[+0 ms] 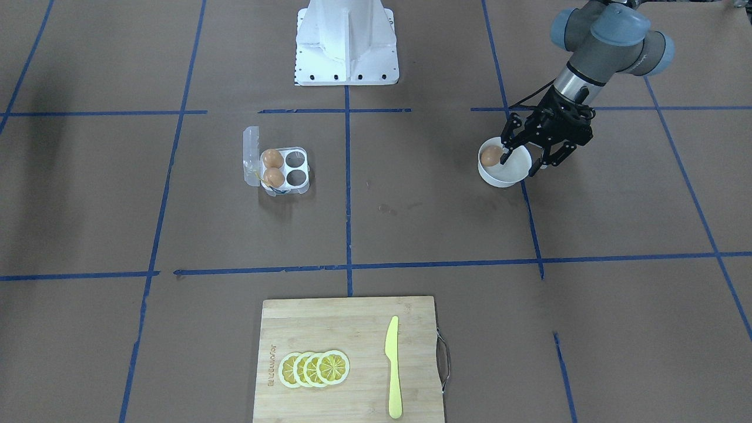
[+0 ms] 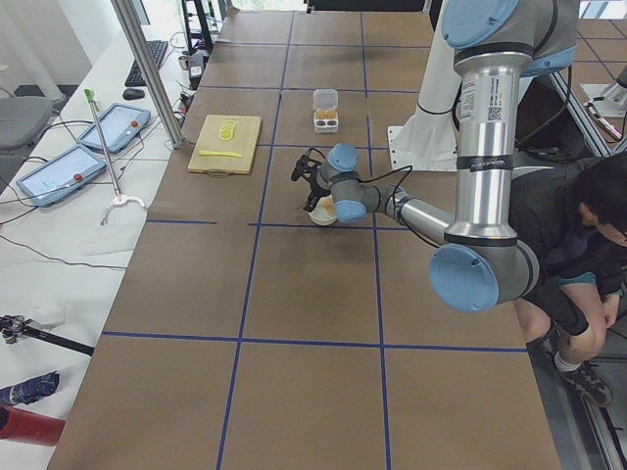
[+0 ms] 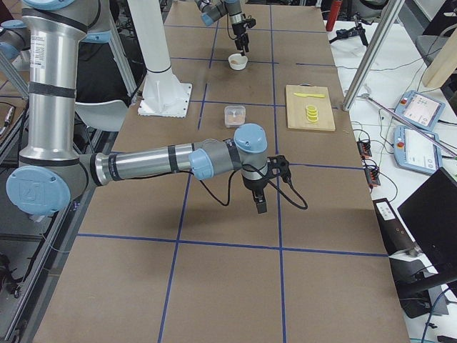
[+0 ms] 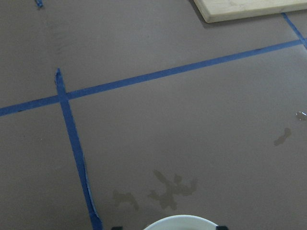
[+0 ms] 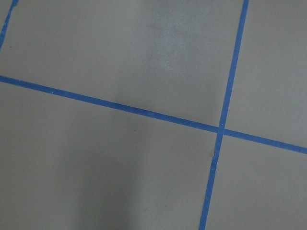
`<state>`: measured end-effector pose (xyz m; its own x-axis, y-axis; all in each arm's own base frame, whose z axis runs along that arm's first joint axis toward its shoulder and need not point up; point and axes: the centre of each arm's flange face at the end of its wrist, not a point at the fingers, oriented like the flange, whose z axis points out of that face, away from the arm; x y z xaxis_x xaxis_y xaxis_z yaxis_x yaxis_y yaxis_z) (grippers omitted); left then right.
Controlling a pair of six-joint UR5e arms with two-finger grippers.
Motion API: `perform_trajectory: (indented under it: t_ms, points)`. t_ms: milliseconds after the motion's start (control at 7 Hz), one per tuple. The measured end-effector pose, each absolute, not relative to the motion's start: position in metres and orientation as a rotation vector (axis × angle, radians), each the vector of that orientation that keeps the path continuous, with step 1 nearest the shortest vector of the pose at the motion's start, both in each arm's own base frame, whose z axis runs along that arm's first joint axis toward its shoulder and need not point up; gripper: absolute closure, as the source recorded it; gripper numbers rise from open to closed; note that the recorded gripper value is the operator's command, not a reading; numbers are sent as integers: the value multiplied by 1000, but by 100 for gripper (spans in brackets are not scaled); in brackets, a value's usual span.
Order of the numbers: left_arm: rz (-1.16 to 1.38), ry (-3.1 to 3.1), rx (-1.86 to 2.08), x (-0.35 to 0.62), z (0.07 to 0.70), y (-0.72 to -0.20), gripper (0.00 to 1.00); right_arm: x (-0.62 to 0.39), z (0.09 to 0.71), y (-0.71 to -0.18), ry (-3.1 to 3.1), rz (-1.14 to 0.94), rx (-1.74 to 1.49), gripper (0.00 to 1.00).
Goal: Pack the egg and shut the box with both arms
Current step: 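Move the left gripper over the white bowl and lower toward the egg, then close the left gripper on the brown egg inside the white bowl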
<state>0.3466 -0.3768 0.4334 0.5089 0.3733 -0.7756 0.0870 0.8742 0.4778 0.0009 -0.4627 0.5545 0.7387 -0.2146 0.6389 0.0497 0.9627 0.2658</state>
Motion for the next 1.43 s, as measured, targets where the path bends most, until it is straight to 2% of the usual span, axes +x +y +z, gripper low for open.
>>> perform_trajectory:
  t_ms: [286, 1429]
  points:
    - [213, 1039, 478, 361, 435, -364, 33, 1, 554, -463, -727, -147, 241, 0]
    - [268, 1034, 431, 385, 449, -342, 33, 1, 556, -463, -726, -146, 237, 0]
